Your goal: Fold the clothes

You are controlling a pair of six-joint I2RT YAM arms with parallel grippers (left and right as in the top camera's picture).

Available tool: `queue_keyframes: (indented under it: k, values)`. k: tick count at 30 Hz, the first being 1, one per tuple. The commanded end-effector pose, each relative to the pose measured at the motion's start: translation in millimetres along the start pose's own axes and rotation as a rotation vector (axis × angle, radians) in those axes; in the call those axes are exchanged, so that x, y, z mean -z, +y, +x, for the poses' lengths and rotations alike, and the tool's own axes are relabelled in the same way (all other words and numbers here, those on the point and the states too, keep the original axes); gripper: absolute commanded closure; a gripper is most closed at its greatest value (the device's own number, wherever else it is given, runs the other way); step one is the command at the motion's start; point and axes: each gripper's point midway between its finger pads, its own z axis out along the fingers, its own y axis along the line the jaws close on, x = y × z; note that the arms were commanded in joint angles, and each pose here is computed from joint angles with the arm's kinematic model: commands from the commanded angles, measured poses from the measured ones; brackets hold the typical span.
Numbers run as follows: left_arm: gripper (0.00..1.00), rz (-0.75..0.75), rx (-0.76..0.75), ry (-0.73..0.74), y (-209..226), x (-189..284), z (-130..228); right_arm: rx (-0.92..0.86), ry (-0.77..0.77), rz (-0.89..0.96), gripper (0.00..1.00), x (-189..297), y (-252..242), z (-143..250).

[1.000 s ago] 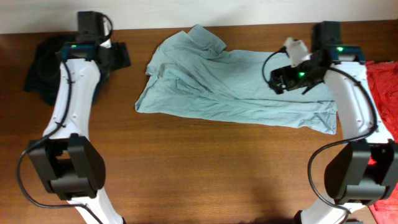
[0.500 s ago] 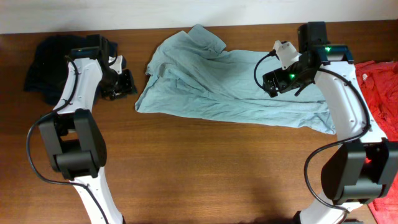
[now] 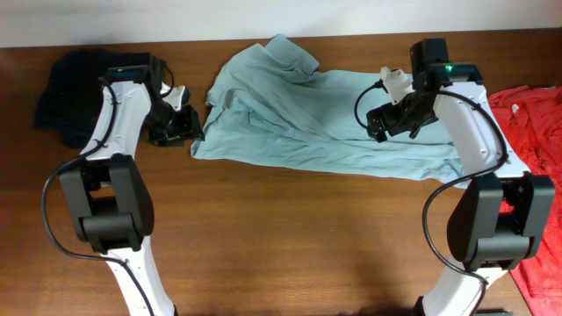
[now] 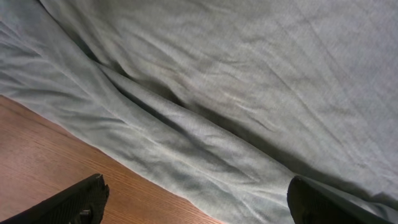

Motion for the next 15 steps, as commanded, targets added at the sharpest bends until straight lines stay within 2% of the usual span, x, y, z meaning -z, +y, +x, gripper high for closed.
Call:
queue_keyframes:
  k: [1,8,15]
  values:
    - [0.45,-0.008,-0.021,0.016,4,-10,3,0.014,0.003,0.008,0.03,0,0,0]
    - [0.39,-0.008,-0.020,0.024,10,-28,9,0.015,0.002,0.008,0.03,0,0,-1]
    - [0.39,-0.008,-0.014,0.043,15,-45,20,0.015,0.003,0.008,0.03,0,0,0]
